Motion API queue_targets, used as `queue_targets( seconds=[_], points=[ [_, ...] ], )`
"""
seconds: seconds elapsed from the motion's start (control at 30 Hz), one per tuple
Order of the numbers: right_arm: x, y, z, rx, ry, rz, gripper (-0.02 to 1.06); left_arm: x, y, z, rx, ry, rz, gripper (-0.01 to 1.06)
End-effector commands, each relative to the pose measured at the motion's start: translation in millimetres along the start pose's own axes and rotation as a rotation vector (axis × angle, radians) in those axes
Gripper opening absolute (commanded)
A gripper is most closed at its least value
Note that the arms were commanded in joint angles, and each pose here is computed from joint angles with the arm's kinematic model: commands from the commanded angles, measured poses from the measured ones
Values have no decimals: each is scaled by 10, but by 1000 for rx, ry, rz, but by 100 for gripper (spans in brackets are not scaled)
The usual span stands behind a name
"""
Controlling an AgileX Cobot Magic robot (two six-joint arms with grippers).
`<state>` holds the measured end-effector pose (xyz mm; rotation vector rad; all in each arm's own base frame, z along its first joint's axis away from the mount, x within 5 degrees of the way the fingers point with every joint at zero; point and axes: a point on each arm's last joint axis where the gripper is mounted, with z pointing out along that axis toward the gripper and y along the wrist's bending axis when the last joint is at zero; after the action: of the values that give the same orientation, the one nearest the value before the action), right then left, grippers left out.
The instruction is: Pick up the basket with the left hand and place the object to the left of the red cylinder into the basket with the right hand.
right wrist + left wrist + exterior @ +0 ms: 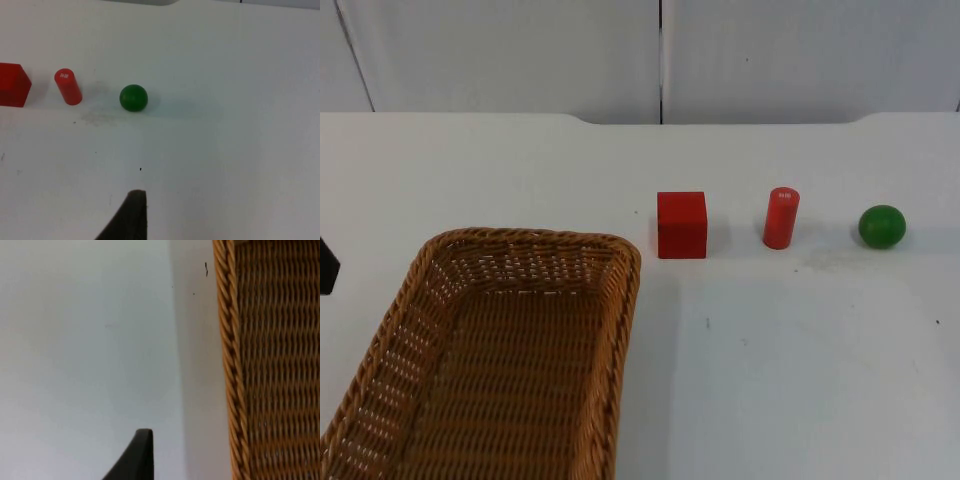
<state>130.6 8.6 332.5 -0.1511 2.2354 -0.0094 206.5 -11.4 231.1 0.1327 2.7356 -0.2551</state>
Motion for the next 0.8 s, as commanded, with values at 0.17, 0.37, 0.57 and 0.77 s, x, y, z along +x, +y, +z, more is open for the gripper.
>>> queue_targets(
  seconds=[0.17, 0.37, 0.57, 0.77],
  points=[
    [-14, -12, -17, 7, -9, -3, 105, -243, 92, 277, 1, 29, 14, 105],
    [-4, -11, -13, 7, -1, -3, 105, -319, 181, 637, 12, 137, 27, 105],
    [20, -10, 0, 6, 13, -3, 105, -323, 225, 866, 28, 206, 30, 105],
    [42, -3, 17, 2, 22, -3, 105, -305, 203, 1125, 116, 229, 12, 105]
  ],
)
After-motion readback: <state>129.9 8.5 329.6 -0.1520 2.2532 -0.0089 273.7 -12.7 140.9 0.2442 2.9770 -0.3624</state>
